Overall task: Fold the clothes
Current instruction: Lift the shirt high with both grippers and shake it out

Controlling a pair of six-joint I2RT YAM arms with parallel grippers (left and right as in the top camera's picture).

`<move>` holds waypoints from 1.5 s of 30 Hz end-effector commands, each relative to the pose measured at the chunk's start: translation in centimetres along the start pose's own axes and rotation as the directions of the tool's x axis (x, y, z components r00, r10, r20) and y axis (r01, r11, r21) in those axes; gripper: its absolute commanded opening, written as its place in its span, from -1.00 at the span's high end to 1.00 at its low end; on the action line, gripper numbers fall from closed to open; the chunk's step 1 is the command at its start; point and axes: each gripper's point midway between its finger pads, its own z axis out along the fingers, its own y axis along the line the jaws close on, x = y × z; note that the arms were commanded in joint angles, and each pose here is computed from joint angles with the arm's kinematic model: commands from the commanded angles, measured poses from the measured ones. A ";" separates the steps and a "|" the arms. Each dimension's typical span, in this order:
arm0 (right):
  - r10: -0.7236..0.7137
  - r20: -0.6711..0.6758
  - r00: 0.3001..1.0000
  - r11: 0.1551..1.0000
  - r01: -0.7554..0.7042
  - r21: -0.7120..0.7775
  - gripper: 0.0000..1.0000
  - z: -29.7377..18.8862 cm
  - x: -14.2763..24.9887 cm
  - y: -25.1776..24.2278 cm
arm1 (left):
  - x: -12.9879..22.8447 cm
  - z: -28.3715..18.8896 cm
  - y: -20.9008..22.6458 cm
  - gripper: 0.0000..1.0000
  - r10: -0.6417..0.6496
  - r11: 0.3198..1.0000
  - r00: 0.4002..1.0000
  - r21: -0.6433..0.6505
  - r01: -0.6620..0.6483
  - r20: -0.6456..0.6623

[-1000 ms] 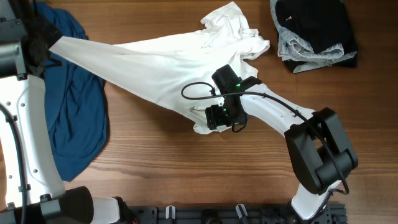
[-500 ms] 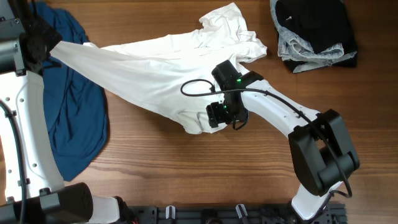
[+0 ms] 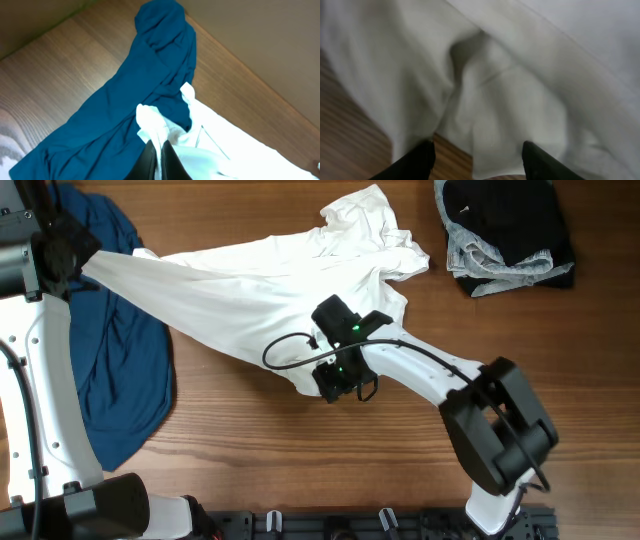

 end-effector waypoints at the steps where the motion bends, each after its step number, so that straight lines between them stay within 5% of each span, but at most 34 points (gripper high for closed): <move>1: -0.015 -0.104 0.994 0.997 0.023 0.070 -0.16 3.2 1.9 -1.9 | -0.2 -0.1 0.1 0.92 0.014 1.000 1.000 -0.002 -0.014 -0.003; 2: -0.009 -0.122 0.993 0.996 0.019 0.084 -0.02 3.7 2.3 -2.2 | -0.1 -0.1 0.1 0.92 0.015 1.000 1.000 -0.003 -0.015 -0.005; 4: 0.009 -0.145 0.989 0.996 0.004 0.088 0.72 3.8 2.8 -2.6 | 0.0 -0.1 0.2 0.92 0.017 1.000 1.000 -0.006 -0.017 -0.010; 5: 0.030 -0.146 0.989 0.996 -0.017 0.091 0.91 3.6 2.9 -2.9 | 0.1 -0.1 0.2 0.92 0.018 1.000 1.000 -0.007 -0.018 -0.013; 9: 0.160 -0.085 0.983 0.984 -0.152 0.093 0.92 -1.3 1.7 -5.2 | 0.0 -0.9 0.4 0.92 0.015 1.000 1.000 -0.002 -0.015 -0.004; 12: 0.247 0.134 0.960 0.964 -0.257 0.071 0.91 -12.0 -1.9 -8.3 | -0.3 -3.9 1.3 0.92 0.004 1.000 1.000 0.015 -0.005 0.030; 17: 0.280 0.648 0.708 0.918 -0.394 0.035 0.92 -34.2 -4.8 -14.1 | -2.2 -11.2 2.6 0.92 -0.056 0.994 0.979 0.107 0.036 0.197; 23: 0.101 0.892 0.440 0.899 -0.424 0.107 0.92 -51.5 0.4 -13.9 | -5.0 -22.2 2.4 0.92 -0.196 0.927 0.881 0.375 0.023 0.431; 31: -0.173 0.958 0.229 0.867 -0.427 0.258 0.92 -61.9 8.7 -8.1 | -3.5 -34.0 3.4 0.92 -0.304 0.790 0.769 0.600 -0.127 0.562; 34: -0.140 0.948 0.286 0.870 -0.423 0.255 0.92 -60.4 6.3 -10.0 | -4.0 -30.7 2.2 0.92 -0.262 0.814 0.815 0.571 -0.101 0.517; 39: -0.059 0.901 0.429 0.880 -0.405 0.250 0.92 -54.7 -2.6 -17.3 | -5.7 -16.5 -3.3 0.92 -0.103 0.884 0.937 0.463 -0.067 0.332; 42: -0.118 0.930 0.348 0.889 -0.380 0.255 0.92 -54.4 -9.5 -21.3 | -7.7 -7.6 -7.2 0.92 -0.081 0.894 0.954 0.445 -0.059 0.290; 45: -0.251 0.957 0.145 0.895 -0.342 0.286 0.92 -58.9 -12.9 -21.3 | -10.6 -3.8 -11.2 0.92 -0.107 0.850 0.934 0.519 -0.092 0.340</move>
